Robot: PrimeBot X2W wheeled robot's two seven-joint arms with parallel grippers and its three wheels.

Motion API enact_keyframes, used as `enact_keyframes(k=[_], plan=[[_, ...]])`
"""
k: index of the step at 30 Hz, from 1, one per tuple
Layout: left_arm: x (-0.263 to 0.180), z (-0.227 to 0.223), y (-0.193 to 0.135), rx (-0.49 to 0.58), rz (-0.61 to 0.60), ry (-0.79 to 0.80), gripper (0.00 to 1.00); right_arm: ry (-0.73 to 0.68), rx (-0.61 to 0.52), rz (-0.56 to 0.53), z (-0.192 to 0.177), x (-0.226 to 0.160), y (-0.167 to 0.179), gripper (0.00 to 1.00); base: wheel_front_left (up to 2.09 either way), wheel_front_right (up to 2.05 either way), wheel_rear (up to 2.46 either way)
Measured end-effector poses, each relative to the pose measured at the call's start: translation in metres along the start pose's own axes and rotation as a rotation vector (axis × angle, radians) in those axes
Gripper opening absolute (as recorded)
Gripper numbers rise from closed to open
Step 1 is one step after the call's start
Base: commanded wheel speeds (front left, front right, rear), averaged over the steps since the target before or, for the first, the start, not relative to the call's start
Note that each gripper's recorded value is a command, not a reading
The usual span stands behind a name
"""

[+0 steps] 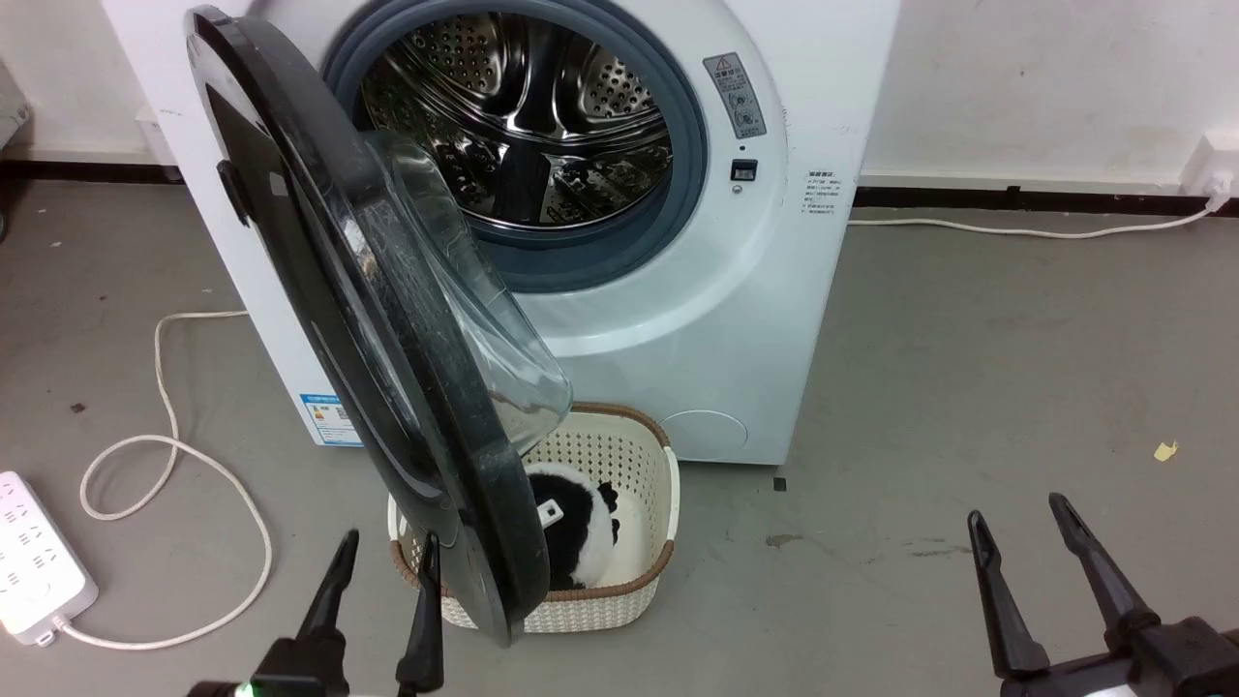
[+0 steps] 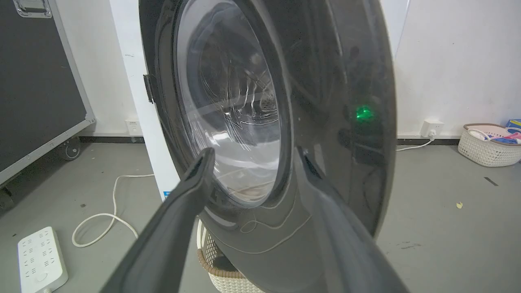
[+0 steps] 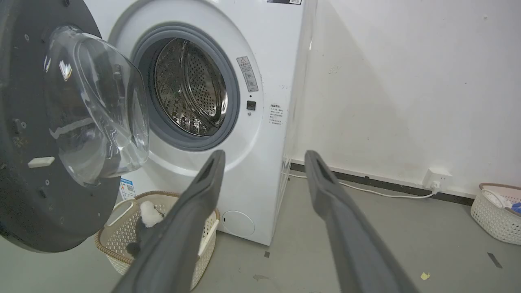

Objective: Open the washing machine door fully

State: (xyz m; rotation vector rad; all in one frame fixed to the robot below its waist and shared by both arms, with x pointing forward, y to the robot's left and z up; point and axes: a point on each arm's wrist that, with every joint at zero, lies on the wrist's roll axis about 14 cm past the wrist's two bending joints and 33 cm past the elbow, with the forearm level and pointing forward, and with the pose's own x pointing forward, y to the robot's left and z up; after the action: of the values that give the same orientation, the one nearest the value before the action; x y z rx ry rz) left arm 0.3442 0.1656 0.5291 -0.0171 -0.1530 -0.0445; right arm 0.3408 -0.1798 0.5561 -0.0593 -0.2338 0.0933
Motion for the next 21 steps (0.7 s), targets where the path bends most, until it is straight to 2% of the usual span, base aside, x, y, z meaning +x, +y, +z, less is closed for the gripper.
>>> enact_keyframes(k=[8,19,20,21], plan=[[-0.0052,-0.0119,0.0019,-0.002,0.009,0.039,1.00,0.008,0.012,-0.015,-0.0027,-0.0010,-0.0006,1.00,0.00,0.00,0.00],[-0.0044,-0.0065,0.0013,0.009,0.001,0.022,1.00,0.010,0.032,-0.014,-0.0037,-0.0024,0.0013,1.00,0.00,0.00,0.00],[-0.0040,-0.0055,0.0010,0.012,0.000,0.019,0.00,0.010,0.035,-0.015,-0.0036,-0.0026,0.0011,1.00,0.00,0.00,0.00],[-0.0035,-0.0038,0.0007,0.015,-0.002,0.013,0.00,0.010,0.036,-0.016,-0.0035,-0.0028,0.0010,1.00,0.00,0.00,0.00]])
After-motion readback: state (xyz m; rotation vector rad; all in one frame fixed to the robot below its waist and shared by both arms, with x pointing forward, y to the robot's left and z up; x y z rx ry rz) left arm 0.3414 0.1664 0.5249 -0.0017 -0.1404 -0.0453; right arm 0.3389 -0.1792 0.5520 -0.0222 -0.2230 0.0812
